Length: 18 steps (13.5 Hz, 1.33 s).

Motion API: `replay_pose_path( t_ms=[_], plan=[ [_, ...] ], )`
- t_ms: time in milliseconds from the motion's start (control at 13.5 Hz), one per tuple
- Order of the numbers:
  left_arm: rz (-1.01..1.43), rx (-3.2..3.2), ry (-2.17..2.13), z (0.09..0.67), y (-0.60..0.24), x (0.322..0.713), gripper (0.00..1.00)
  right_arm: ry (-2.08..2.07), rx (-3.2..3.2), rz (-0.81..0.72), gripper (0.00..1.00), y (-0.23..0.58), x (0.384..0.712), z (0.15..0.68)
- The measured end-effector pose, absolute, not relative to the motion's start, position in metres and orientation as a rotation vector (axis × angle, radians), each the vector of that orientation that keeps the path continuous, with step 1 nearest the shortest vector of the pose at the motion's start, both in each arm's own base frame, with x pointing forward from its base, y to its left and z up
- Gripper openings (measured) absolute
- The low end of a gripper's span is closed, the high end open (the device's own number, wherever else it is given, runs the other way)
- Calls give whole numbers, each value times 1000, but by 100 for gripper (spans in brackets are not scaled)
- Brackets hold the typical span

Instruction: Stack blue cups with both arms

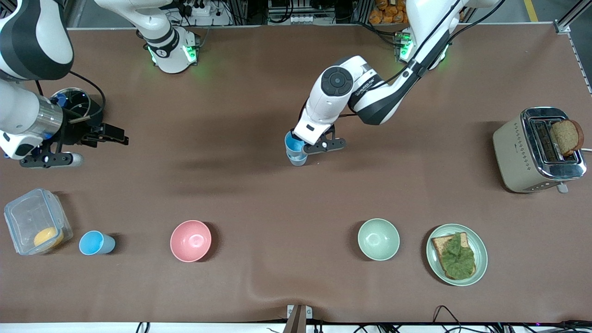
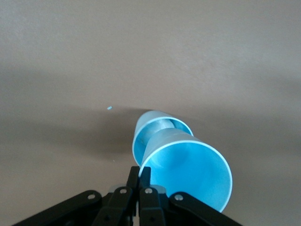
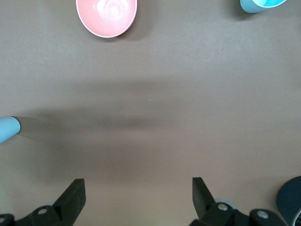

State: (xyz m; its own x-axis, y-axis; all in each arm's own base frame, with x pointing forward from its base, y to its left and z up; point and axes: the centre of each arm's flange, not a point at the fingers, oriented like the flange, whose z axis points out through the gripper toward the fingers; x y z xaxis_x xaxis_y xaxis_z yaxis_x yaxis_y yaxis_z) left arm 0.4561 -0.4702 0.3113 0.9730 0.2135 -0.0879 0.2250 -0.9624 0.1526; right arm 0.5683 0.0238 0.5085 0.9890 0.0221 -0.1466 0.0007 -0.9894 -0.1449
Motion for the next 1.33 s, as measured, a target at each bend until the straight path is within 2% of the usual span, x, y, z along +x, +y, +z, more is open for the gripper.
replay_pose_path(
  t_ms=[296,443,517,665,961,1108,1330],
  plan=[
    [-116,2968,339,301,-470,457,3,-46,-3041,209,100,24,569,509],
    [-120,2970,341,298,-471,457,7,-53,-3053,194,100,24,569,513],
    [-116,2969,343,299,-471,458,14,-53,-3057,179,100,23,568,519],
    [-85,2948,374,310,-469,469,37,-49,-3061,141,100,20,567,533],
    [163,2891,488,381,-415,532,81,-41,-3075,105,100,13,565,562],
    [287,2878,504,418,-379,556,100,-59,-3101,101,100,10,563,575],
    [307,2995,372,451,-328,577,100,-86,-3115,102,100,5,563,581]
  ],
)
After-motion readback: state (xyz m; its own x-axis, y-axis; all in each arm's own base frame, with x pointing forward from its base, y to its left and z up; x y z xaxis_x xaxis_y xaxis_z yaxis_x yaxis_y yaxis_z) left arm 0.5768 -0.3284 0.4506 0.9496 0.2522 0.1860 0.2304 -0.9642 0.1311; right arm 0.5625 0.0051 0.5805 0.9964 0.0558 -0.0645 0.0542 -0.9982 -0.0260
